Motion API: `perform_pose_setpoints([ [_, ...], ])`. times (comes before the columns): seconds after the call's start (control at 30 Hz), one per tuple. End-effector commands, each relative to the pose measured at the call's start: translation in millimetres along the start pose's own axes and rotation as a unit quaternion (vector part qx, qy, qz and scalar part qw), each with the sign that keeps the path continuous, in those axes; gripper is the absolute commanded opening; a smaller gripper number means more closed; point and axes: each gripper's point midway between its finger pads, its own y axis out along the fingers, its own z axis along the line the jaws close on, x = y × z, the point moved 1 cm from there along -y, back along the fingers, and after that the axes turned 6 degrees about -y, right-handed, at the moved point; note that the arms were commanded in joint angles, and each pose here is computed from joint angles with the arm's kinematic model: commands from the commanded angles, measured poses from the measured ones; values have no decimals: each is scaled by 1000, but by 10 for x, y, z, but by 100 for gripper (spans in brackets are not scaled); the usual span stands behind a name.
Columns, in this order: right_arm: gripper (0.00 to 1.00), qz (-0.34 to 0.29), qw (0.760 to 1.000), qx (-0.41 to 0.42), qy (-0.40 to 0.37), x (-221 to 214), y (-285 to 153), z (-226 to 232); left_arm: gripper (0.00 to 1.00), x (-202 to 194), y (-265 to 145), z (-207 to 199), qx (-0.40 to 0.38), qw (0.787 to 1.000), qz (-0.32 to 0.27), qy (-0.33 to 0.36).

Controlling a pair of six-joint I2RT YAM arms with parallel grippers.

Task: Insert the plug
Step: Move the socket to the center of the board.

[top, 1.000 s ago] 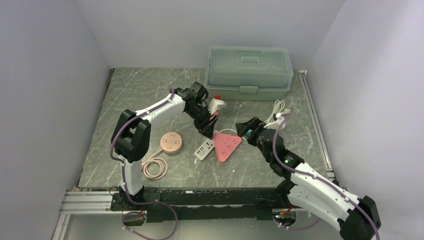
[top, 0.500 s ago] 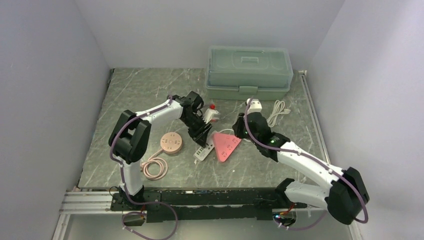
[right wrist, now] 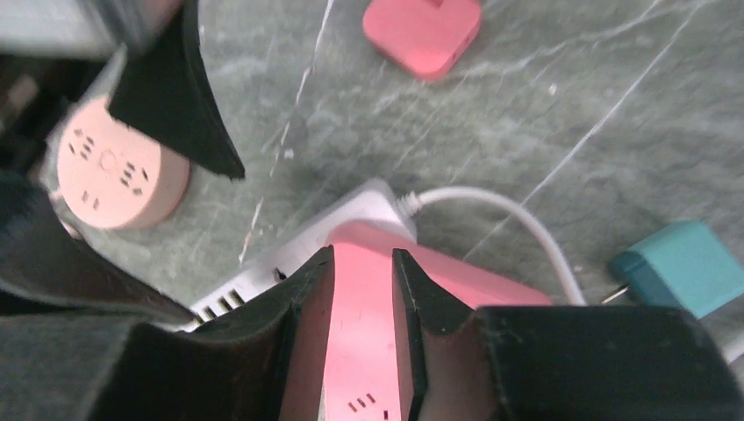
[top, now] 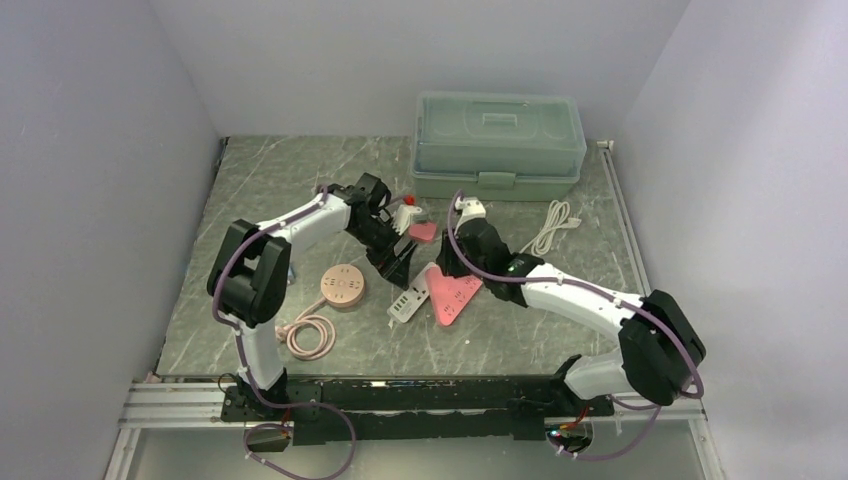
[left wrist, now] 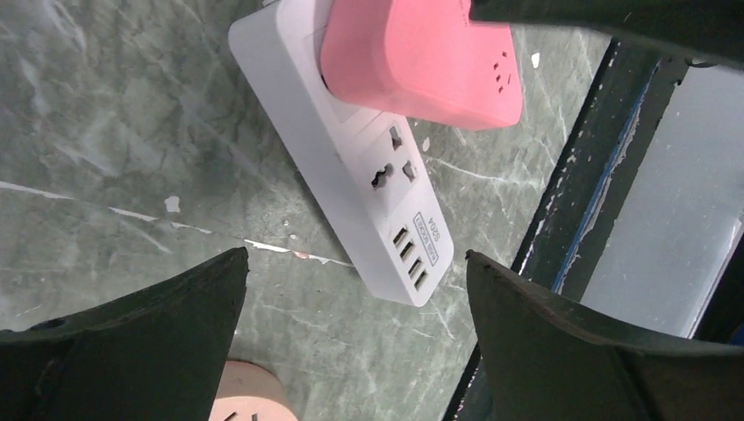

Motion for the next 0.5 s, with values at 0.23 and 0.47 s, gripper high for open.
perform_pose_setpoints([
  [0.23, 71, 1, 983, -168, 68, 411, 5, -975, 100, -180, 252, -275, 10, 995, 36, 90],
  [0.47, 77, 21, 972, -210, 101, 235, -27, -1301, 100, -361, 420, -93, 69, 983, 79, 151],
])
